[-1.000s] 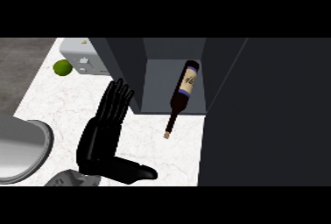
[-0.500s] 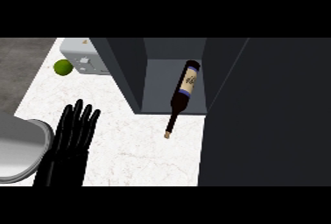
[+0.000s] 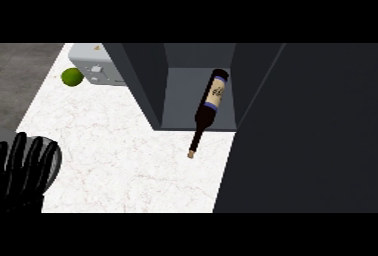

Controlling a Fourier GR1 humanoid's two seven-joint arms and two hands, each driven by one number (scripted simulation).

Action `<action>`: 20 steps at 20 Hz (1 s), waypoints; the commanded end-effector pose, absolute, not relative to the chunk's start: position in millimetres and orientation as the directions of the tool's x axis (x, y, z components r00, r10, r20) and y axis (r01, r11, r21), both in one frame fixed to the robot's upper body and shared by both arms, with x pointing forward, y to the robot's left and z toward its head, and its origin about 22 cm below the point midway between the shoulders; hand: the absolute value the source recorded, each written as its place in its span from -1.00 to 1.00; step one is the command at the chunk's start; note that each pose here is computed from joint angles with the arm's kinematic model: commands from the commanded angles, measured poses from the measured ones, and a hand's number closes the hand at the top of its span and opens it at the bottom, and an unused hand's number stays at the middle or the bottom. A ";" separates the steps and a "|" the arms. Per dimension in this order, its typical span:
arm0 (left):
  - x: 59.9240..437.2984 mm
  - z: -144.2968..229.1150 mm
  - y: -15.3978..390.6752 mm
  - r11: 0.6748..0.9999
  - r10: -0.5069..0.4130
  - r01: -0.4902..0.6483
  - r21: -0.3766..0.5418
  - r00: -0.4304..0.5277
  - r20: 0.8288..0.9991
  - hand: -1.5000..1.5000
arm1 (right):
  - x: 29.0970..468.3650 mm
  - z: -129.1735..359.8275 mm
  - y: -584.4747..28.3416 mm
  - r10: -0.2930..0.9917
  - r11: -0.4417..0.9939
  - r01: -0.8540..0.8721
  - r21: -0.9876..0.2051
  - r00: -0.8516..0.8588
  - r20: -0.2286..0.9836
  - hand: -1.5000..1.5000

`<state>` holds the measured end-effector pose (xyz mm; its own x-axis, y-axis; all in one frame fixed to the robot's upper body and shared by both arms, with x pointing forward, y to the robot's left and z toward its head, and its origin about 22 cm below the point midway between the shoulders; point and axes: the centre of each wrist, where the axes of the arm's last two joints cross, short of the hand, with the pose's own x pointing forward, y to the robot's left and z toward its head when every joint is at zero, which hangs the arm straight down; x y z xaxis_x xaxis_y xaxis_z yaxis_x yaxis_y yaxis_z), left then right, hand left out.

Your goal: Pick up the wine, place it into the cabinet and close the cabinet

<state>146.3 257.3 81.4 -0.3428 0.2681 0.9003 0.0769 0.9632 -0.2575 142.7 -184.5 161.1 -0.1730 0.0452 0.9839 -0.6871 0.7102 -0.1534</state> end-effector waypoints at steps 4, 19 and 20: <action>121.5 87.7 303.6 0.964 0.263 0.051 -0.263 -0.355 0.897 -1.00 | 117.2 187.3 -140.9 -0.008 0.680 -0.720 -0.142 -0.202 0.979 1.00; 110.7 99.8 369.0 0.970 0.242 0.088 -0.226 -0.357 0.902 -1.00 | 171.0 204.7 -36.2 0.099 0.724 -0.620 -0.301 -0.338 0.936 1.00; 106.6 108.0 369.5 0.969 0.247 0.105 -0.224 -0.374 0.894 -1.00 | 177.5 198.9 -29.0 0.103 0.742 -0.602 -0.297 -0.335 0.937 1.00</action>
